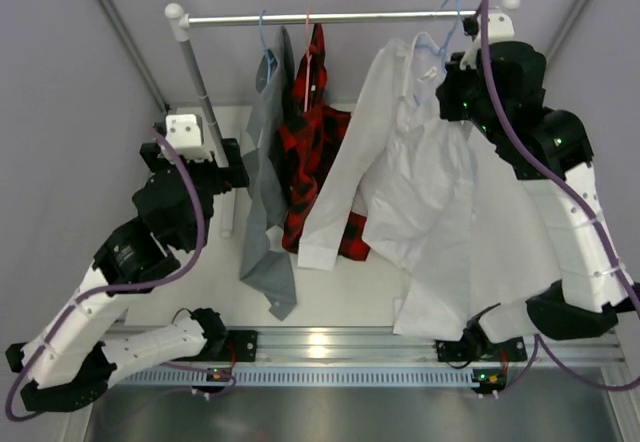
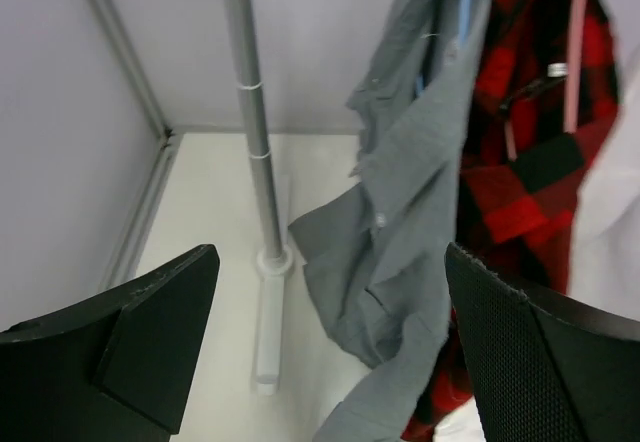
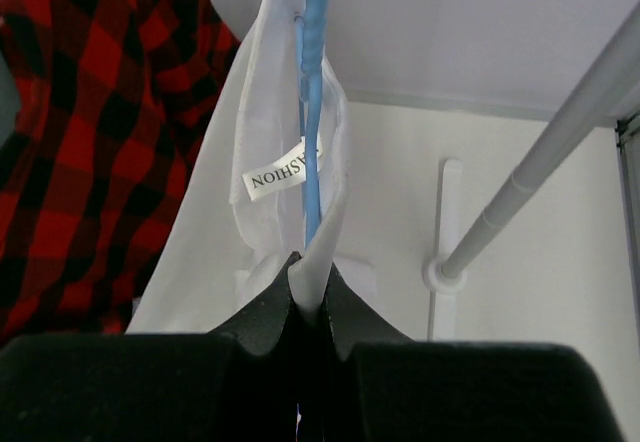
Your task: Place the shirt on the hanger
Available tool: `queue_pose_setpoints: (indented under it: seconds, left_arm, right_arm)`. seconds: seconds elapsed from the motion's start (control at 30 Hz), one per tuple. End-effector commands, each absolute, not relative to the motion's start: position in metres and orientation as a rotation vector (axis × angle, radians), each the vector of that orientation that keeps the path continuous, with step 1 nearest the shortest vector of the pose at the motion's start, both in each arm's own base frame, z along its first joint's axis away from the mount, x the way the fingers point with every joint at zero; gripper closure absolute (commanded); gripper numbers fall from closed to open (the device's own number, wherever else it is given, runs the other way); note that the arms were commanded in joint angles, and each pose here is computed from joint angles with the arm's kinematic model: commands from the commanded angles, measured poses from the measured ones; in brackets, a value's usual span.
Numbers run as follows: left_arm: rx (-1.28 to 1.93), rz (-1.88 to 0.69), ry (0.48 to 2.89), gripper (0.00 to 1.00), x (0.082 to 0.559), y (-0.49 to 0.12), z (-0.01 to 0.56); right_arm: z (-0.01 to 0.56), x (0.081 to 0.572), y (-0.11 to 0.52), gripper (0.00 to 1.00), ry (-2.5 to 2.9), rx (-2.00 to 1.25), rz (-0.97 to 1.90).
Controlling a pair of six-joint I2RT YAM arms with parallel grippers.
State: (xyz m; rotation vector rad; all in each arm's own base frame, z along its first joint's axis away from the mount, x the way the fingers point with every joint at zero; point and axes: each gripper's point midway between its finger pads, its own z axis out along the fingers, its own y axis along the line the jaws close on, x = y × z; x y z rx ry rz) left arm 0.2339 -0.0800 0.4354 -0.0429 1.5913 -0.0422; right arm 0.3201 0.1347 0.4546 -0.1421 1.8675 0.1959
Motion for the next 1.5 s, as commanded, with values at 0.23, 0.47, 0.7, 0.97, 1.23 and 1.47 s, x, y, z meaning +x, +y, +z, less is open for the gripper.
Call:
queue_pose_setpoints:
  seconds: [0.23, 0.47, 0.7, 0.97, 1.23, 1.47]
  left_arm:
    - [-0.359, 0.039, 1.588, 0.02, 0.282, -0.002, 0.423]
    - [-0.472, 0.095, 1.706, 0.02, 0.295, 0.027, 0.372]
    - [-0.469, 0.104, 1.776, 0.02, 0.275, 0.027, 0.331]
    - [-0.446, 0.113, 1.816, 0.02, 0.272, 0.026, 0.300]
    - [-0.404, 0.067, 1.789, 0.02, 0.257, 0.021, 0.302]
    - [-0.376, -0.019, 1.748, 0.02, 0.231, 0.013, 0.283]
  right_arm:
    - [0.499, 0.378, 0.142, 1.00, 1.712, 0.008, 0.151]
    - [0.461, 0.385, 0.137, 1.00, 1.766, 0.120, 0.140]
    - [0.436, 0.386, 0.137, 1.00, 1.801, 0.105, 0.131]
    - [0.445, 0.360, 0.137, 0.01, 1.772, 0.008, 0.203]
    - [0.442, 0.272, 0.075, 0.00, 1.694, 0.028, 0.149]
    - [0.357, 0.201, 0.017, 0.00, 1.715, 0.129, 0.063]
